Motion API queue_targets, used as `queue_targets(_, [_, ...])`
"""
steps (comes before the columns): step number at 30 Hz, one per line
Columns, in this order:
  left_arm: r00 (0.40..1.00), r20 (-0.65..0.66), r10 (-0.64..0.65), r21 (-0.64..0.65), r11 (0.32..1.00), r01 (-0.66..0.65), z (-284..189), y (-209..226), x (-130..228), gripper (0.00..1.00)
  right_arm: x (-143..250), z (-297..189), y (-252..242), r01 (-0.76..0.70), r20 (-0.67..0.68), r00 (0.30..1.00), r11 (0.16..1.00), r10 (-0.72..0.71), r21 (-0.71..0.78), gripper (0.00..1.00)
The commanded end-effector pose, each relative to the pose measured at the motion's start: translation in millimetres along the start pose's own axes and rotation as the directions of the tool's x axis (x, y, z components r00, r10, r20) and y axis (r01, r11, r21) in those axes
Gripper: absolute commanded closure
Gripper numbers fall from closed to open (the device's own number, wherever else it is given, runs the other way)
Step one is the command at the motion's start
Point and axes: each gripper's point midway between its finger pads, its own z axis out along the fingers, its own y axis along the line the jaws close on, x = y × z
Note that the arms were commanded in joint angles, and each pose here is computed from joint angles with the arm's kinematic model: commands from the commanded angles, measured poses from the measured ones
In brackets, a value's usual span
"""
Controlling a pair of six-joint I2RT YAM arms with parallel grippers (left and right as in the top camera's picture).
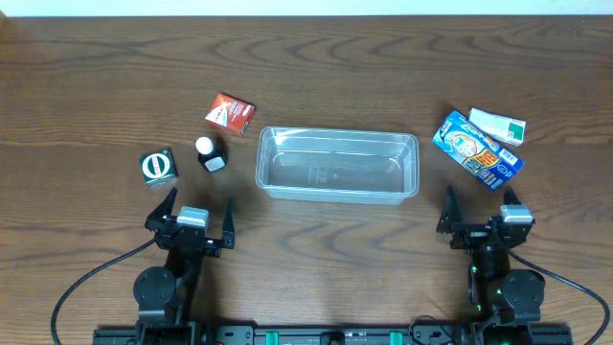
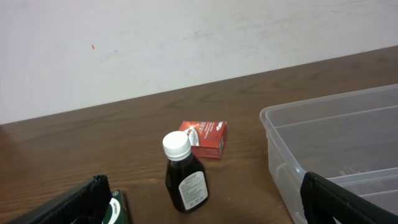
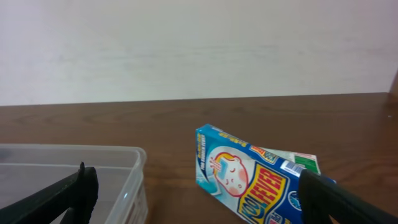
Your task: Pack container
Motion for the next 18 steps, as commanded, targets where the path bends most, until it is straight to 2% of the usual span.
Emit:
queue_targets(1, [0.999, -0.043, 0.006, 0.017, 1.000, -0.005, 0.9, -3.8, 15.3, 0.02, -1.0, -0.7, 10.0, 0.000, 0.001, 1.000, 0.998, 0.000, -0.061, 0.01])
queue_targets(7, [0.999, -0.043, 0.006, 0.017, 1.000, -0.005, 0.9, -3.8, 15.3, 0.02, -5.5, 0.8, 16.5, -0.006, -0.029, 1.000, 0.996, 0.003, -0.093, 0.01])
queue_targets(12, [0.999, -0.043, 0.006, 0.017, 1.000, -0.005, 0.9, -3.8, 15.3, 0.02, -12.0, 10.4, 17.0, -0.012, -0.106, 0.994, 0.996, 0.003, -0.084, 0.01])
queue_targets(18, [0.999, -0.043, 0.006, 0.017, 1.000, -0.006, 0.9, -3.8, 15.3, 0.02, -46.6, 37.2, 13.6, -0.025, -0.288, 0.957, 0.999, 0.013, -0.038, 0.01])
